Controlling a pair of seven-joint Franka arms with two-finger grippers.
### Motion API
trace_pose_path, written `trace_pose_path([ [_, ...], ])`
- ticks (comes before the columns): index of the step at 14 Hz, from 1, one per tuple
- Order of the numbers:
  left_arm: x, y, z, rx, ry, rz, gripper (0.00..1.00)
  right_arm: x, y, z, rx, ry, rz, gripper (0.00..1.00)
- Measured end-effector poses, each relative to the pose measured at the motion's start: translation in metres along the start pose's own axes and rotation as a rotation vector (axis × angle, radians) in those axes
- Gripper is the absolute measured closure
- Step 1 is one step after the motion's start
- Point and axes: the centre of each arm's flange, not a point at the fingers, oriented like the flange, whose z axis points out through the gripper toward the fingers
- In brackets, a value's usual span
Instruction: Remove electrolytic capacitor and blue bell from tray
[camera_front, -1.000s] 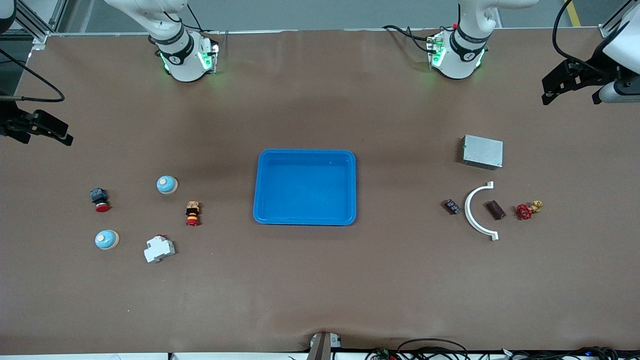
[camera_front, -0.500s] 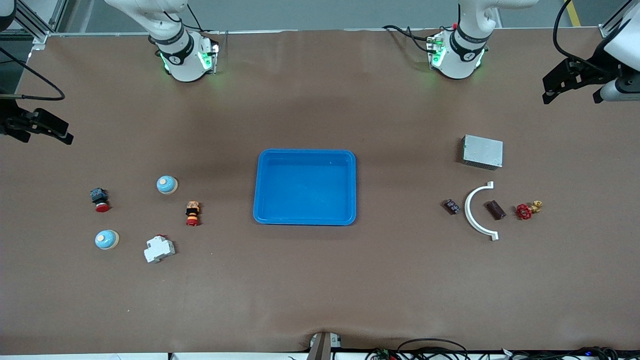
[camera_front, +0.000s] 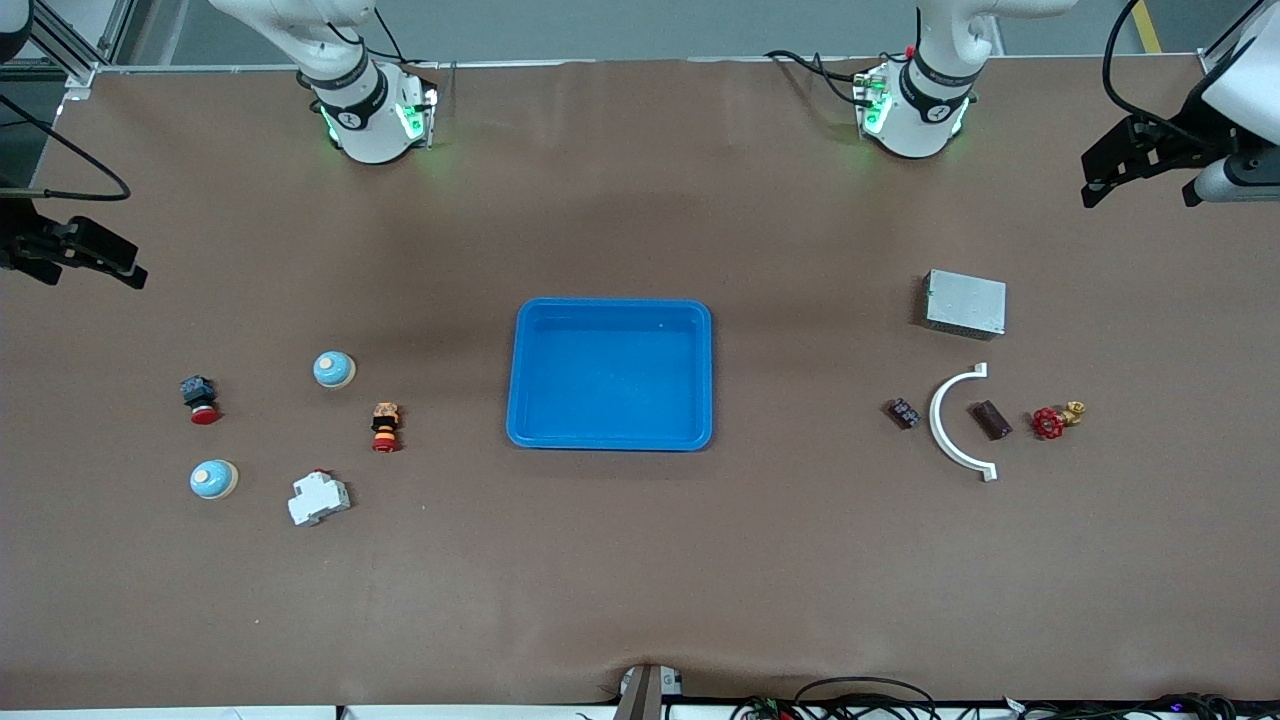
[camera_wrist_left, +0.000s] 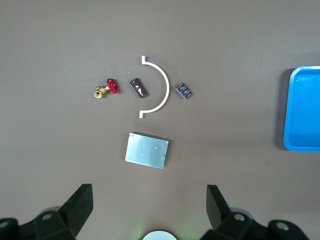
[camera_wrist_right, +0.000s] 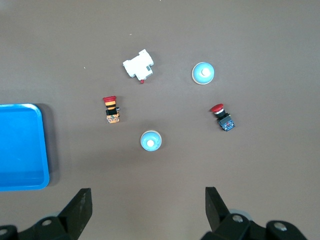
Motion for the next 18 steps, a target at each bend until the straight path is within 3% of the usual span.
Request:
trace_pose_path([
  [18,-0.0001,0.0009,-0.0002,0.000,0.000,0.002,0.00,-0.0020,0.0007,-0.0041,0.001,-0.010,0.003,0.00],
])
